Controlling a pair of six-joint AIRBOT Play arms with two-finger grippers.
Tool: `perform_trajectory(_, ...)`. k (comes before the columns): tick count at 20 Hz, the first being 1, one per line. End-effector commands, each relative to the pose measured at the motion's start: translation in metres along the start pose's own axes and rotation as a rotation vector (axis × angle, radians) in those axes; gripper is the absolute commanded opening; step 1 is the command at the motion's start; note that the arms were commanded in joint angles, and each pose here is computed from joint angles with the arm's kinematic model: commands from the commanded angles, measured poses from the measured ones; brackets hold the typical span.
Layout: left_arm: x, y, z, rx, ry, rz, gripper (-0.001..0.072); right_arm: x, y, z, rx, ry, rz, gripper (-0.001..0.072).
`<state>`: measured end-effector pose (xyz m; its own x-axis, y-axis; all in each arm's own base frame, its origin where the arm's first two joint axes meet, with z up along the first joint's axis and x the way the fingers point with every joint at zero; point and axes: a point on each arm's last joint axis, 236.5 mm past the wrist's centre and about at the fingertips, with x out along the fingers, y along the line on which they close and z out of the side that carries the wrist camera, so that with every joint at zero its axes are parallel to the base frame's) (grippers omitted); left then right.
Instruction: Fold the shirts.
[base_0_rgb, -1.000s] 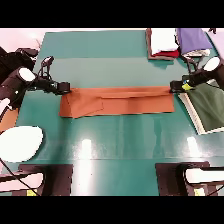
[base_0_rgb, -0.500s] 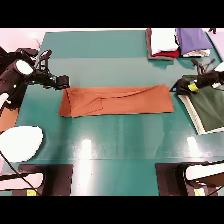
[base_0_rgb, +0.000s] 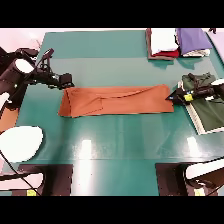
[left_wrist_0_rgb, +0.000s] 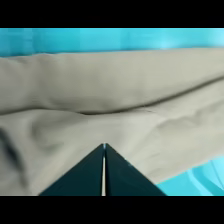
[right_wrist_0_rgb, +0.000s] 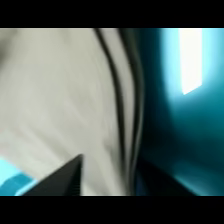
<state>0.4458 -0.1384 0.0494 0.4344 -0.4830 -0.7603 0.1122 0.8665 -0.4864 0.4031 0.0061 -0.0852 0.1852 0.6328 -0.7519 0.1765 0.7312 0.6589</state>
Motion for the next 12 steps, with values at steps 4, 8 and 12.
perform_trajectory(4,0.052,-0.066,-0.017,0.087,0.002,-0.069,0.0022,0.016,0.058,0.024,-0.179,-0.027,0.057,0.0016)
perform_trajectory(8,0.106,-0.108,-0.042,0.148,0.065,-0.114,0.0022,-0.026,0.129,0.02,-0.332,0.008,0.115,0.0015)
perform_trajectory(12,0.151,-0.15,-0.053,0.217,0.116,-0.161,0.0022,-0.068,0.213,0.019,-0.484,-0.095,0.119,0.0015)
